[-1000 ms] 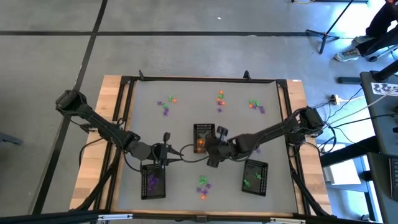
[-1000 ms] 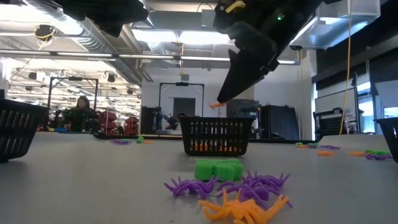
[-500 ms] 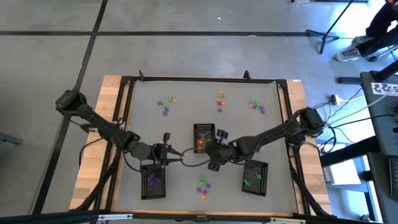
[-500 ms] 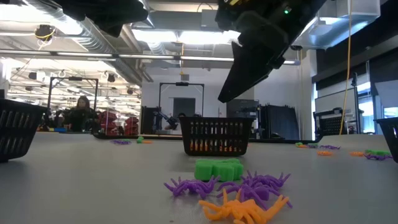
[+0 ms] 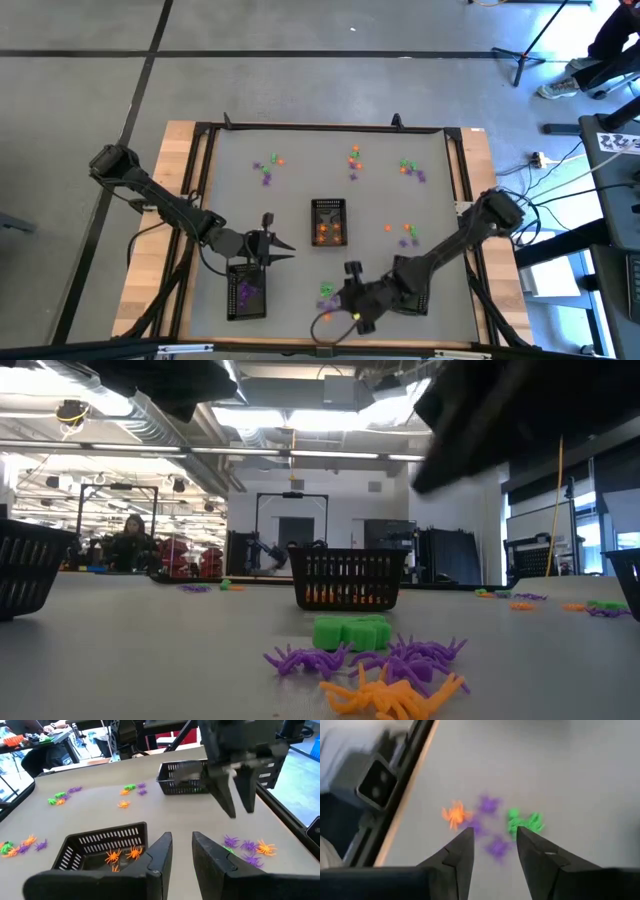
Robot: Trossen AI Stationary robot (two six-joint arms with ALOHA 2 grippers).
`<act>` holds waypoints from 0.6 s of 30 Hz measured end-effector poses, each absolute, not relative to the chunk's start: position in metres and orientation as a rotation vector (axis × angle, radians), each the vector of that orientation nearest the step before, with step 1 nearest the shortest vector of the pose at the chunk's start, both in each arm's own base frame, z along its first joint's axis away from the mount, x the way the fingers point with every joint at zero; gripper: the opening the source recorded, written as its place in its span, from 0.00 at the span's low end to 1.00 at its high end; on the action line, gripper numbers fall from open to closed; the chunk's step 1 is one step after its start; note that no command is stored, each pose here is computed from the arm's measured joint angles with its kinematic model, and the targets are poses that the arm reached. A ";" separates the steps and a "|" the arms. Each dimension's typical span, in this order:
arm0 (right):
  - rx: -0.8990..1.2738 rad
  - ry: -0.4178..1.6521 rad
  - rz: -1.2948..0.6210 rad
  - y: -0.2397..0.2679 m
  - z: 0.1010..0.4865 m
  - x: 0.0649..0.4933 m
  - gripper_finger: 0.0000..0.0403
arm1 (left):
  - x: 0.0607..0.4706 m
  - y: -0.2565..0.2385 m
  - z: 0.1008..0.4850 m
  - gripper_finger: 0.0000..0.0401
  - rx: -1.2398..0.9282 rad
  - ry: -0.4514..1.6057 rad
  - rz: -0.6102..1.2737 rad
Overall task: Sort Halloween decoration
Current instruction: Put the violet spider toy into the bottom left black bin
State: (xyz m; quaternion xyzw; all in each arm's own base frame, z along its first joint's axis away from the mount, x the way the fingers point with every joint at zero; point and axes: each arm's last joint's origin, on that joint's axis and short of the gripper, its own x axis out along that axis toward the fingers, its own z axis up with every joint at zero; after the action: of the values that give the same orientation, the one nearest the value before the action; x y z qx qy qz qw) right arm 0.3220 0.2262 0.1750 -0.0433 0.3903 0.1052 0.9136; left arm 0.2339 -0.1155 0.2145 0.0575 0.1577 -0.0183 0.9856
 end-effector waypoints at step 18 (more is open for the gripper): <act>-0.070 0.956 0.196 0.225 0.126 0.329 0.35 | 0.234 -0.115 0.214 0.17 0.122 0.317 -0.014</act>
State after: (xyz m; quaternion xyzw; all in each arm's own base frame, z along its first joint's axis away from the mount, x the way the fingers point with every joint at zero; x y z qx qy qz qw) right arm 0.3291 0.2248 0.1263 -0.0335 0.4591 0.0940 0.8827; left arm 0.2339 -0.1147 0.2144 0.0607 0.1575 -0.0067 0.9856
